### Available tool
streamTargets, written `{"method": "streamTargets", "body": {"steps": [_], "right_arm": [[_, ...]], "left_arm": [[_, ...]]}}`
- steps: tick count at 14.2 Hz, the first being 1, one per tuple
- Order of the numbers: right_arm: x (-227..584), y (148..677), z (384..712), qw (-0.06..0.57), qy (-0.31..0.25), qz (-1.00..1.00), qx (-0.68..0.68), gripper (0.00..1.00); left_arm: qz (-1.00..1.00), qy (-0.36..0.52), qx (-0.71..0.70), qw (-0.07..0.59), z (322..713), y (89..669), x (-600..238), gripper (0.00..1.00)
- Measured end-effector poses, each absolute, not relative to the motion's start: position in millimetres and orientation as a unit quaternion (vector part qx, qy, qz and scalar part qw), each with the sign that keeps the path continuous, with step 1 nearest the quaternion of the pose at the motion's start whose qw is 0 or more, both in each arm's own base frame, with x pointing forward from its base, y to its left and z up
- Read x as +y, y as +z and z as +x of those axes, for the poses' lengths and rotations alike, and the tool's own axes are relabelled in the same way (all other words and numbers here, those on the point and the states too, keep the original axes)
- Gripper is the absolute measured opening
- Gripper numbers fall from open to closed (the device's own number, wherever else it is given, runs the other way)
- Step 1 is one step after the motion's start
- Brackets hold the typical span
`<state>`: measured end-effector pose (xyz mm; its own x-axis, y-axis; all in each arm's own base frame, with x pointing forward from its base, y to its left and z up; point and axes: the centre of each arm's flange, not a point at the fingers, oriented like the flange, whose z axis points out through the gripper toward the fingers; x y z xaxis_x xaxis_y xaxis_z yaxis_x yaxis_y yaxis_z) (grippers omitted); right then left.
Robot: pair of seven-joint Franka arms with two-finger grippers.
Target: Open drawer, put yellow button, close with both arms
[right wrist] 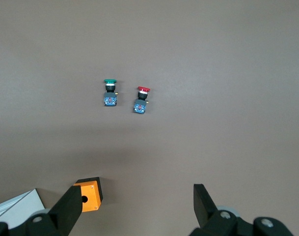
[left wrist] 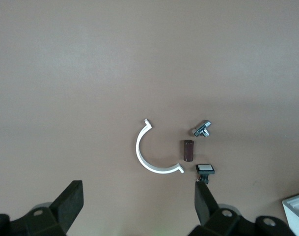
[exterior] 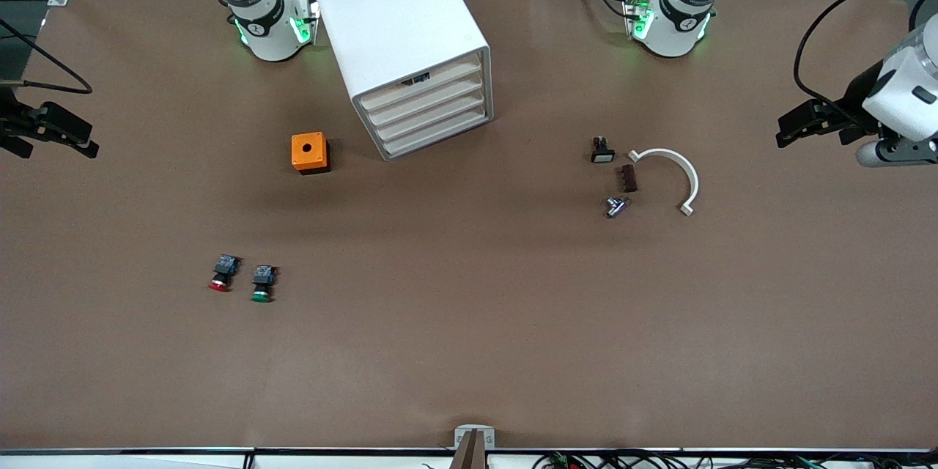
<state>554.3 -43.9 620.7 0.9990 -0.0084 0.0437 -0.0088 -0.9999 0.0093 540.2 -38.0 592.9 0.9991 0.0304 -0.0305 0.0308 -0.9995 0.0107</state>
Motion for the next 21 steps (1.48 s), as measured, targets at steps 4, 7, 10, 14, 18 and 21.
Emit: {"method": "streamTargets", "body": {"steps": [4,7,10,14,18,21], "right_arm": [[-43.8,620.5,554.3,0.005,0.022,1.0,-0.004,1.0],[-43.8,619.0,554.2,0.005,0.02,1.0,-0.004,1.0],[-43.8,618.4,554.2,0.005,0.019,1.0,-0.004,1.0],[-43.8,618.4,554.2,0.005,0.019,1.0,-0.004,1.0],[-43.8,618.1,554.2,0.005,0.019,1.0,-0.004,1.0],[-43.8,617.9,554.2,0.005,0.019,1.0,-0.004,1.0]], "left_arm": [[1.0,0.006,0.009,0.006,529.2,606.0,-31.5,1.0],[1.0,-0.003,0.009,0.005,522.6,619.0,-29.9,1.0],[1.0,-0.006,0.008,0.005,520.2,625.9,-30.6,1.0],[1.0,-0.001,0.005,0.005,520.1,631.4,-34.4,1.0],[1.0,0.004,0.005,0.005,520.3,636.6,-34.8,1.0],[1.0,0.0,0.005,0.005,518.2,641.0,-34.5,1.0]]}}
